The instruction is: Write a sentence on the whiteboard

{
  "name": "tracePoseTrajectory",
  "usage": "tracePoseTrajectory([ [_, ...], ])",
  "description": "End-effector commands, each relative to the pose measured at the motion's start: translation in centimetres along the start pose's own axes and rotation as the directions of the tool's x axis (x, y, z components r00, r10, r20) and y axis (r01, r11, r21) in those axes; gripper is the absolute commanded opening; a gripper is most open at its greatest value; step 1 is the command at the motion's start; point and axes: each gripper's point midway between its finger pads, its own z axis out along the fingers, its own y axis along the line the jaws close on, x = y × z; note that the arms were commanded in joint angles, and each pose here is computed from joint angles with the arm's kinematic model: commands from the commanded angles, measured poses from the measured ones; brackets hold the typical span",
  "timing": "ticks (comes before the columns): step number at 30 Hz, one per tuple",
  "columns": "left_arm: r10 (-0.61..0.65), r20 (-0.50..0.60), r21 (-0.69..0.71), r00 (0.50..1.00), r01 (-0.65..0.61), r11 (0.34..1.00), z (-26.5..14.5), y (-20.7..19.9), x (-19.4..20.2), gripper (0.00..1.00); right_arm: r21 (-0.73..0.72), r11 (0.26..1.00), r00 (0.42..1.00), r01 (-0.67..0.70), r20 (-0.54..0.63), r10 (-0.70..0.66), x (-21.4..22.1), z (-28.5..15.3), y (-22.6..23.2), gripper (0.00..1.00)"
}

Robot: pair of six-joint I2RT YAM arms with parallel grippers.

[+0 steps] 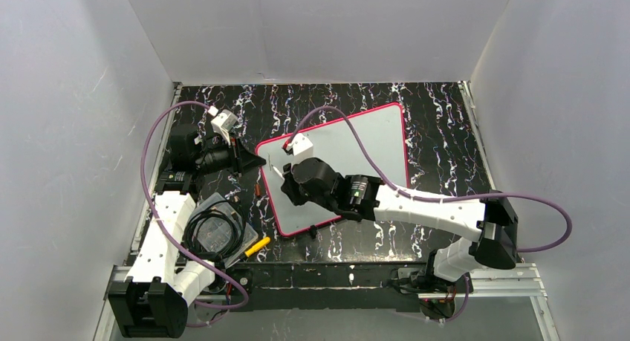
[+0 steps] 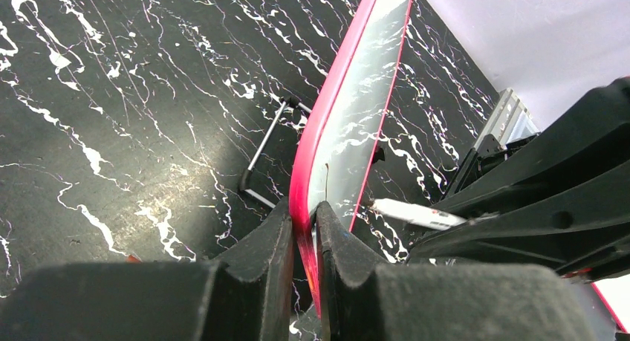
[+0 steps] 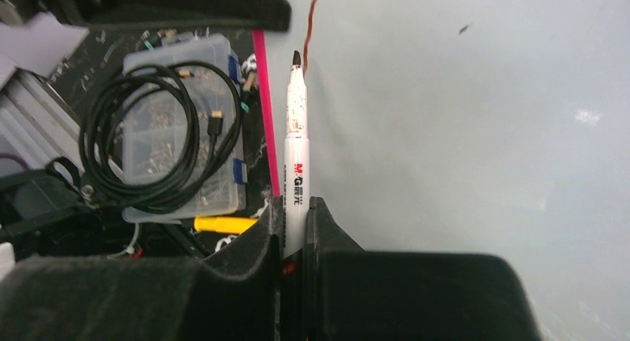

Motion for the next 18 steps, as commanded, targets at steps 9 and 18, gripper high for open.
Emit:
tracePoseTrajectory([
  [9,0.044,-0.015,0.005,0.999,-0.044,0.999,-0.1,-0.3,0.7,0.0,0.033,0.999,0.981,0.011,0.191,-0.017,-6.1,-0.1,0.7,0.01],
  [18,0.045,-0.017,0.008,0.999,-0.045,0.999,-0.1,-0.4,0.8,0.0,0.052,0.998,0.981,0.026,0.19,-0.035,-6.3,0.6,0.7,0.01],
])
